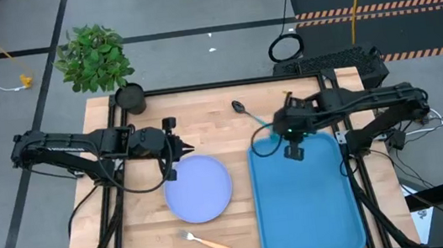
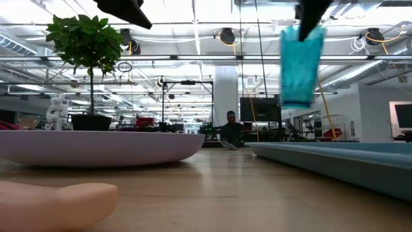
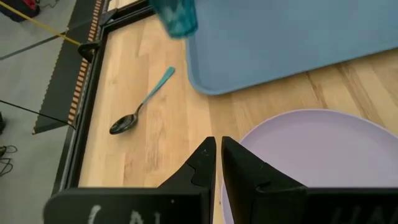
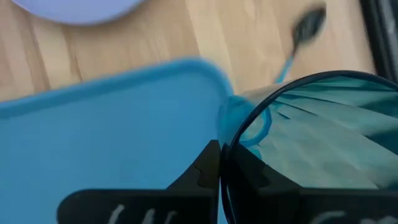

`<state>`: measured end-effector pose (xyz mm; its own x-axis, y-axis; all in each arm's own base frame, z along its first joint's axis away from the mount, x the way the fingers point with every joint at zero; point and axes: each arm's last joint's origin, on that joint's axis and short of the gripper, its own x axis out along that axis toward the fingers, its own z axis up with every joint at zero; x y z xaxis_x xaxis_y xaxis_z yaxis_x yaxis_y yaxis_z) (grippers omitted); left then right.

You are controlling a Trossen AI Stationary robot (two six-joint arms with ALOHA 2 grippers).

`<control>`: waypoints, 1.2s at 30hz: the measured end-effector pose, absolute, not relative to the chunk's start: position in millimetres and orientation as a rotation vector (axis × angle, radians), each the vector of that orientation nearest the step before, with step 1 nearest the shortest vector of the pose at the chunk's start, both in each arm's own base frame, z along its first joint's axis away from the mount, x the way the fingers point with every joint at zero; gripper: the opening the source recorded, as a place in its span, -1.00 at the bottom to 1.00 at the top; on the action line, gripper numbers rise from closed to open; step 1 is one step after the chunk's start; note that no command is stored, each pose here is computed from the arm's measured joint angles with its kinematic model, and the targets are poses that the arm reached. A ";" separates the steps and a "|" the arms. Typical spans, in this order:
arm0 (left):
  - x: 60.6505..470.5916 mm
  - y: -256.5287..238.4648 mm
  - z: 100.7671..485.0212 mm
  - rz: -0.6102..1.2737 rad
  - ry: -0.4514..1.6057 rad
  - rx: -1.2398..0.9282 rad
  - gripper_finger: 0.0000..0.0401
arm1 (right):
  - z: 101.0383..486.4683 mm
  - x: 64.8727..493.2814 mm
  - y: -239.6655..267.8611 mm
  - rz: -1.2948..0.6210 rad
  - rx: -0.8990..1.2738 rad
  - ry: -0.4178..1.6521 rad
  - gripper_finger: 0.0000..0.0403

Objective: Pick and place plate/cup/fork/spoon on tray
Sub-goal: Put the blue cup on the top right corner of the blue tray

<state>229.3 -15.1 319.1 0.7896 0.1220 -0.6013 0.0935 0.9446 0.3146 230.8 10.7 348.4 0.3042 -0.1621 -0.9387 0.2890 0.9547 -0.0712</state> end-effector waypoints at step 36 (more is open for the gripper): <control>232.7 -15.4 322.4 0.023 0.618 0.333 -0.85 | 303.1 231.6 44.0 -0.409 0.218 1.127 -0.98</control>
<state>232.7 -15.4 322.4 0.8166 0.1195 -0.5648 0.0779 0.9466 0.3130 231.6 44.0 303.1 0.3657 -0.2065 -0.9076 0.4236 0.9052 -0.0353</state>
